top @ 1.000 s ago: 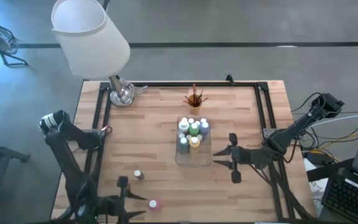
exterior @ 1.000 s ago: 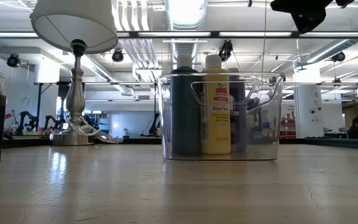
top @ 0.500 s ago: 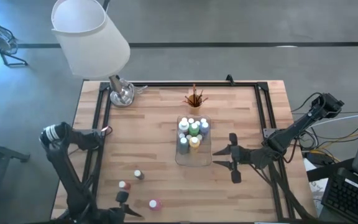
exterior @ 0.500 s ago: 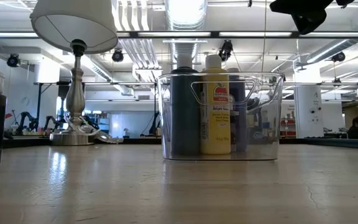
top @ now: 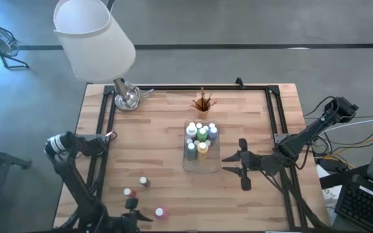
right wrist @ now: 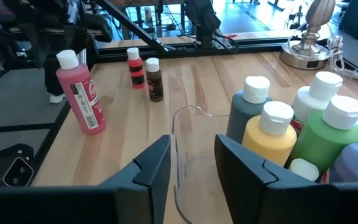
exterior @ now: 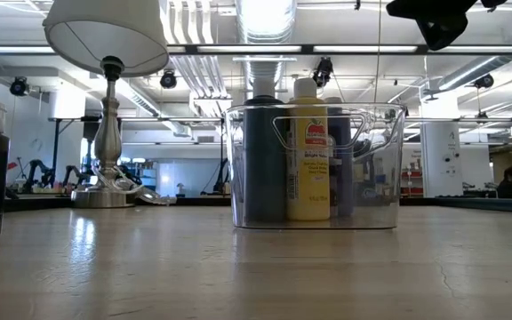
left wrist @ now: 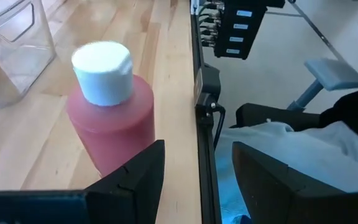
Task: Pick & Place Paint Supplies
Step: Put the large pink paint bottle into the transparent bin
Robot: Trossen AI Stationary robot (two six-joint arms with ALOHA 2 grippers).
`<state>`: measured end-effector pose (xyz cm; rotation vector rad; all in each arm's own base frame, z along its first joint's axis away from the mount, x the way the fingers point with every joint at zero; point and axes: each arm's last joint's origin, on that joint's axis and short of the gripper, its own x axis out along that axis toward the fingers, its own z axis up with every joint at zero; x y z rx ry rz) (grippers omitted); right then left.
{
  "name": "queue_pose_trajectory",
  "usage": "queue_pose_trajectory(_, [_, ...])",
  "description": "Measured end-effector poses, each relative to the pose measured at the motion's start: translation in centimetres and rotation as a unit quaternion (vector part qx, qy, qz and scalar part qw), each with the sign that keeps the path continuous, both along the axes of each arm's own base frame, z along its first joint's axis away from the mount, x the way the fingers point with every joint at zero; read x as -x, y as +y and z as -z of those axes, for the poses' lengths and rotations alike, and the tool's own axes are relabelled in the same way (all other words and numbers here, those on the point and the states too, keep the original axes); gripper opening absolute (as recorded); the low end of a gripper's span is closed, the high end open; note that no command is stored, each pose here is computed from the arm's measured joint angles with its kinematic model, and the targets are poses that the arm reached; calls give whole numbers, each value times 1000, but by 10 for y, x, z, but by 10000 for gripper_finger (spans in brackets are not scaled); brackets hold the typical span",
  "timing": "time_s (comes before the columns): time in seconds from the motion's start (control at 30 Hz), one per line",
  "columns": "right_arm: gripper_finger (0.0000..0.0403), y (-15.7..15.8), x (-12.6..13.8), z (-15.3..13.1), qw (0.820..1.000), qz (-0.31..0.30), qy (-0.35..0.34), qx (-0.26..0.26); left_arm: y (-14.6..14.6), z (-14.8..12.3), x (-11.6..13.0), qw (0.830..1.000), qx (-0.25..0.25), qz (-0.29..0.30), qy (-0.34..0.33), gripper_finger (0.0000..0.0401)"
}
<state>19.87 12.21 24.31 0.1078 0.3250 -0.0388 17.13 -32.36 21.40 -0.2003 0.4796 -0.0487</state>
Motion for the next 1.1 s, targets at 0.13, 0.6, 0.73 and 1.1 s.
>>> queue_pose_trajectory(0.13, [105, 0, 0, 0, 1000, 0, 0, 0, 0, -1, 0, 1000, -9, 6, -1, 193])
queue_pose_trajectory(0.6, [83, 0, 0, 0, 1000, 0, 0, 1, 6, 11, 0, 997, 40, -39, 49, 258])
queue_pose_trajectory(0.73, [98, 0, 0, 0, 1000, 0, 0, 1, 7, 14, -4, 997, 31, -44, 47, 284])
queue_pose_trajectory(1.1, [140, 0, 0, 0, 1000, 0, 1, 0, 17, 26, -15, 994, 9, -76, 72, 294])
